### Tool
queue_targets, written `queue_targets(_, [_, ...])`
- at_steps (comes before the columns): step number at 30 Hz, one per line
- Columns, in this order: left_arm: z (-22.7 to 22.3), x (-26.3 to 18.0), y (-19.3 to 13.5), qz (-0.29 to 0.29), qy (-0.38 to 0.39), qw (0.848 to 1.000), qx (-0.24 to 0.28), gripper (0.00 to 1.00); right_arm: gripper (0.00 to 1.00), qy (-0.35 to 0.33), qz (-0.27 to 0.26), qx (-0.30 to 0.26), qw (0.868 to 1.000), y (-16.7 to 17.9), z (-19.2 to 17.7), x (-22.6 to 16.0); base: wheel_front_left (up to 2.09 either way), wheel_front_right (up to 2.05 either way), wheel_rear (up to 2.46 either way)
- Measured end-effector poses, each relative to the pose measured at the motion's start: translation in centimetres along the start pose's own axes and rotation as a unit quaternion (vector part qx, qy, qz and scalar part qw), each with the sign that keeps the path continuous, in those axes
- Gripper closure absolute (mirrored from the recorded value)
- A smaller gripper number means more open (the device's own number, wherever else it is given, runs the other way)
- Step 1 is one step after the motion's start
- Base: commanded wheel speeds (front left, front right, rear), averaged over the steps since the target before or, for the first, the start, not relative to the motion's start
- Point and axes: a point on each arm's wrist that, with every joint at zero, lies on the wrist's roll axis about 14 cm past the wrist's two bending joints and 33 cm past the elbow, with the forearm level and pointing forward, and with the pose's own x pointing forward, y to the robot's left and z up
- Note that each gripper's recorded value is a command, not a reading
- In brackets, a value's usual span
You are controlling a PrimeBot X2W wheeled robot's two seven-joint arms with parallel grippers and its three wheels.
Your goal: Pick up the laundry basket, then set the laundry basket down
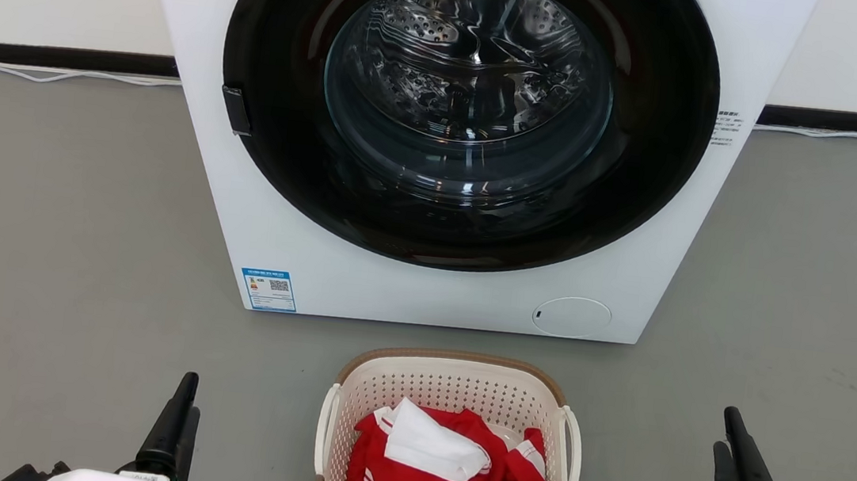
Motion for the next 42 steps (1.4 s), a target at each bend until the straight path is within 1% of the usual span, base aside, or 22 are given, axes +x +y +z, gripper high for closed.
queue_targets(8, [-0.1, 0.1, -0.3, -0.003, -0.001, 0.999, 0.047, 0.00, 0.00, 0.004, 0.010, -0.074, 0.997, 0.7, -0.2, 0.1, 0.00, 0.00, 0.00])
queue_targets(14, [-0.2, 0.1, -0.6, -0.007, -0.004, 0.996, 0.093, 0.00, 0.00, 0.010, 0.017, -0.138, 0.990, 1.1, -0.4, 0.1, 0.00, 0.00, 0.00])
queue_targets(21, [-0.4, 0.1, -0.9, -0.011, -0.004, 0.989, 0.145, 0.00, 0.00, 0.011, 0.026, -0.190, 0.981, 1.6, -0.6, 0.1, 0.00, 0.00, 0.00])
queue_targets(30, [-0.7, 0.1, -1.2, -0.019, -0.001, 0.976, 0.219, 0.00, 0.00, 0.009, 0.039, -0.258, 0.965, 2.1, -0.7, 0.1, 0.00, 0.00, 0.00])
queue_targets(31, [-0.7, 0.1, -1.2, -0.019, -0.001, 0.976, 0.219, 0.00, 0.00, 0.009, 0.039, -0.258, 0.965, 2.1, -0.7, 0.1, 0.00, 0.00, 0.00])
queue_targets(42, [-1.0, 0.1, -1.8, -0.033, -0.003, 0.955, 0.294, 0.00, 0.00, 0.007, 0.045, -0.330, 0.943, 2.2, -0.8, -0.1, 0.00, 0.00, 0.00])
